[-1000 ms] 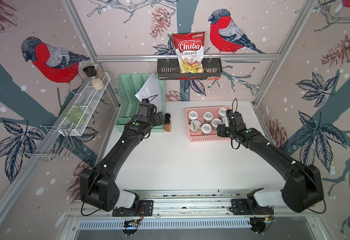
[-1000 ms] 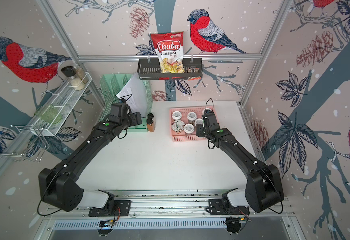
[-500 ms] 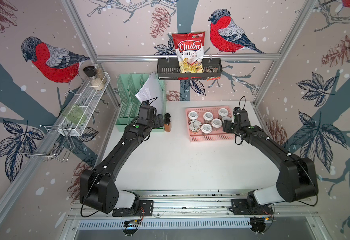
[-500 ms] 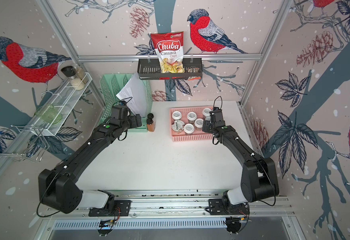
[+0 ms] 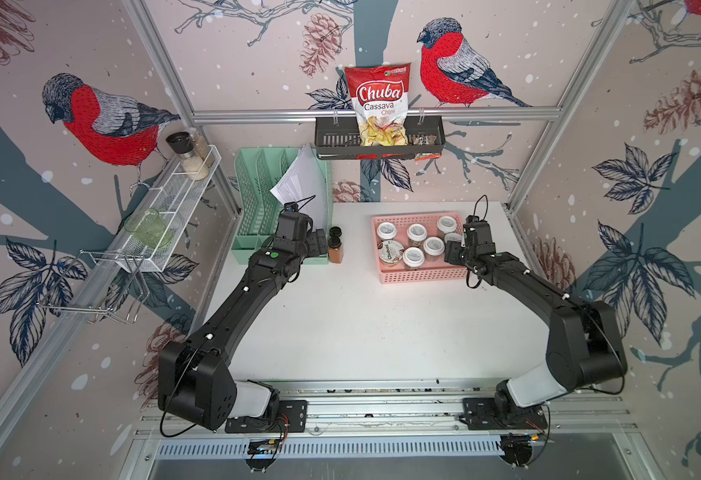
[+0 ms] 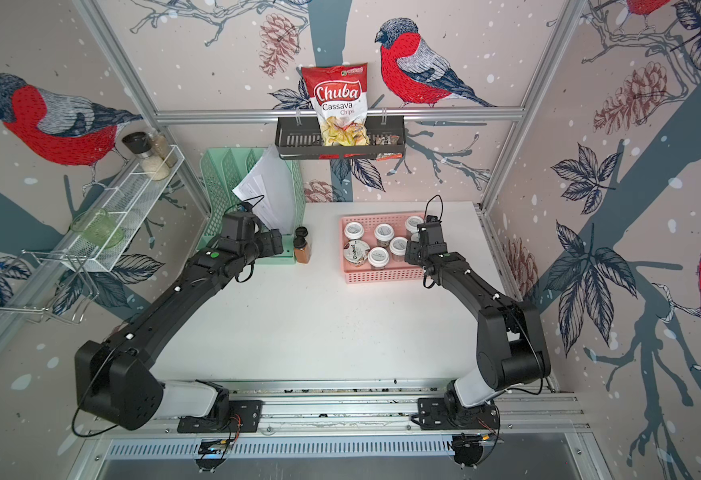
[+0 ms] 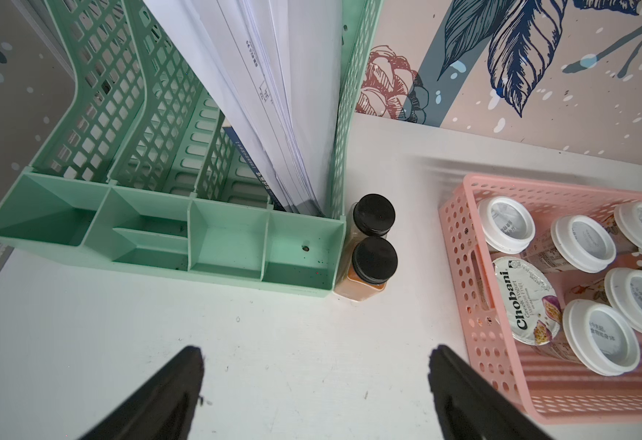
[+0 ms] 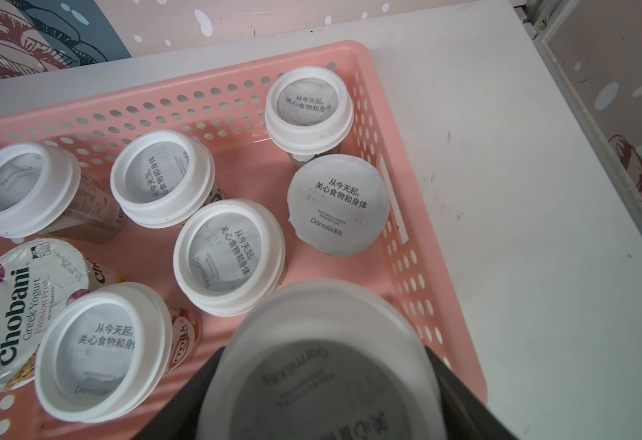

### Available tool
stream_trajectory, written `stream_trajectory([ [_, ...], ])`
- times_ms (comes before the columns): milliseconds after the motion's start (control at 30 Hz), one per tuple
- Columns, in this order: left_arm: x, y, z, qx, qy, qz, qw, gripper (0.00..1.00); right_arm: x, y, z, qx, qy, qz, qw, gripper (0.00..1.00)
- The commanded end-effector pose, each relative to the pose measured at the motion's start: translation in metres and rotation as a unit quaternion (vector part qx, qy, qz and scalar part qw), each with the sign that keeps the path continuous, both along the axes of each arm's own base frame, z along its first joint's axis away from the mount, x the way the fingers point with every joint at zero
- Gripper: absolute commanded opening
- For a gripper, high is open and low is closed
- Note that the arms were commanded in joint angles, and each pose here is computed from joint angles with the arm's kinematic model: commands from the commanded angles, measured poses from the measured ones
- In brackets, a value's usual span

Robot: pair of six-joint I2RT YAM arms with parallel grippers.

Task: Put the yogurt in the basket
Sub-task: Place the yogurt in the basket.

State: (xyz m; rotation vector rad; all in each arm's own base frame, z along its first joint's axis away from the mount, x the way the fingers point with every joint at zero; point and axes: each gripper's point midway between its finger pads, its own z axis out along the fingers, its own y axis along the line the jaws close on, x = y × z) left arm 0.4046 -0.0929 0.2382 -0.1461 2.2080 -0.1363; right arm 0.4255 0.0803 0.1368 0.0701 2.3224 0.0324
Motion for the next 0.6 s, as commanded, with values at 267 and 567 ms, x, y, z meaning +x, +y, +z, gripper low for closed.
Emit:
stream_trajectory([
  [267,0.002,0.001,0.009,-0.002,-0.019,0.002,1.000,0.96,0.009,-0.001,-0.031,0.008,0.009,-0.018,1.000,0.76],
  [567,0.002,0.002,0.008,0.001,-0.018,0.003,1.000,0.96,0.010,0.000,-0.050,0.008,0.022,-0.021,1.000,0.76],
])
